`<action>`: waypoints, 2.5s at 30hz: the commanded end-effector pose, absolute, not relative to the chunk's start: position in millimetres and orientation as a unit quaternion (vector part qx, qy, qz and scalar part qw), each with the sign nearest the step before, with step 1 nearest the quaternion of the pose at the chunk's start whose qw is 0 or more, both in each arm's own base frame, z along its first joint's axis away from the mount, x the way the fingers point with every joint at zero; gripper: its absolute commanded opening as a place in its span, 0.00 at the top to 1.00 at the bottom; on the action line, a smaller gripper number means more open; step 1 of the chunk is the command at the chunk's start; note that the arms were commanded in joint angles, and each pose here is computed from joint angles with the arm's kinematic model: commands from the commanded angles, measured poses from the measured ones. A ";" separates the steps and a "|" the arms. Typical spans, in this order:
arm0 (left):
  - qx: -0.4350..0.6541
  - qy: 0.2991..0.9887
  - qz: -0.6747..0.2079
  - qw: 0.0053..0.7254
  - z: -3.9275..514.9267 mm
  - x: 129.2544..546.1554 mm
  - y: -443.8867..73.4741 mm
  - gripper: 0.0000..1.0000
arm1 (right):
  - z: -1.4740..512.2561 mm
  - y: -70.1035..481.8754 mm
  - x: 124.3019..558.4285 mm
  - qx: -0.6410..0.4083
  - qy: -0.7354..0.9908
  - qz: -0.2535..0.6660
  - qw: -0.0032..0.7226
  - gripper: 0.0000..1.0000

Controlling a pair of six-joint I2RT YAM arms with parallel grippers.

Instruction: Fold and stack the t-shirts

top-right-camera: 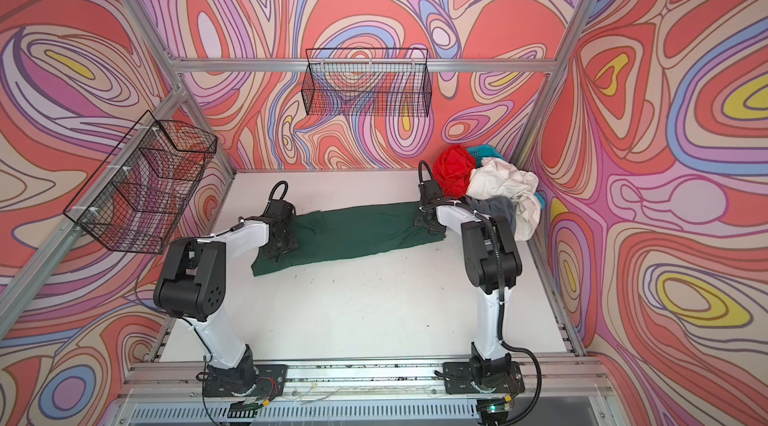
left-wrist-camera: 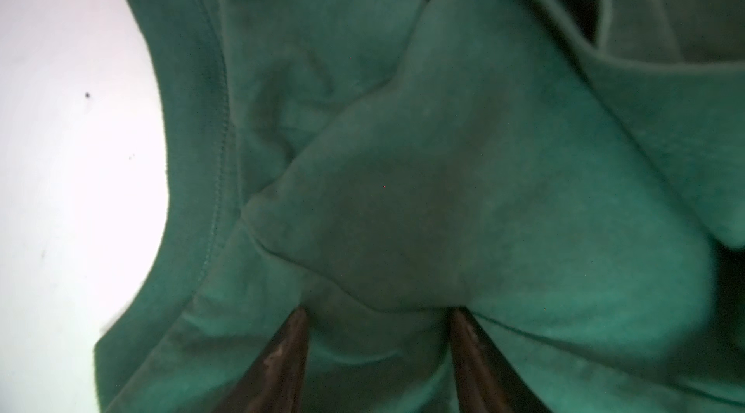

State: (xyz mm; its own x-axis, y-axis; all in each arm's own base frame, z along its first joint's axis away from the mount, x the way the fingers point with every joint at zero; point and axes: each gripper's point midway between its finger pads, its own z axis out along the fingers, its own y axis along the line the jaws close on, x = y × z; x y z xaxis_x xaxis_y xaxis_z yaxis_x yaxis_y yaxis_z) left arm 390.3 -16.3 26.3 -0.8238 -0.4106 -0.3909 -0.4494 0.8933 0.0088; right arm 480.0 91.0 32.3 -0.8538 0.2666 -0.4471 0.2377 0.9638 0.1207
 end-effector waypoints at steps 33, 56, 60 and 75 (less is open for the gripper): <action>-0.154 0.964 -0.072 0.206 7.7 560.7 -99.0 0.57 | -17.7 136.5 289.5 0.079 0.987 0.100 0.096 0.35; -0.106 0.948 -0.101 0.282 101.8 596.6 -128.5 0.32 | 41.5 203.1 236.4 0.000 0.986 0.152 0.072 0.21; -0.089 0.937 -0.093 0.324 137.7 570.5 -125.0 0.21 | 70.8 206.9 265.5 -0.019 0.985 0.128 0.115 0.26; -0.114 0.956 -0.031 0.270 90.8 510.7 -96.4 0.19 | 70.0 217.9 366.7 -0.030 0.979 0.007 0.204 0.50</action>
State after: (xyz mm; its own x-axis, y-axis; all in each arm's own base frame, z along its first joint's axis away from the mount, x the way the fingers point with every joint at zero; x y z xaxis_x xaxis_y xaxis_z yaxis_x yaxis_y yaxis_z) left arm 514.0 -101.6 101.5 -0.8141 -0.2377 -0.5298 -0.1840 0.9710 -0.1530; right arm 362.5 232.9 56.7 -0.9305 -0.0438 -0.3636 -0.0817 0.9926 0.0894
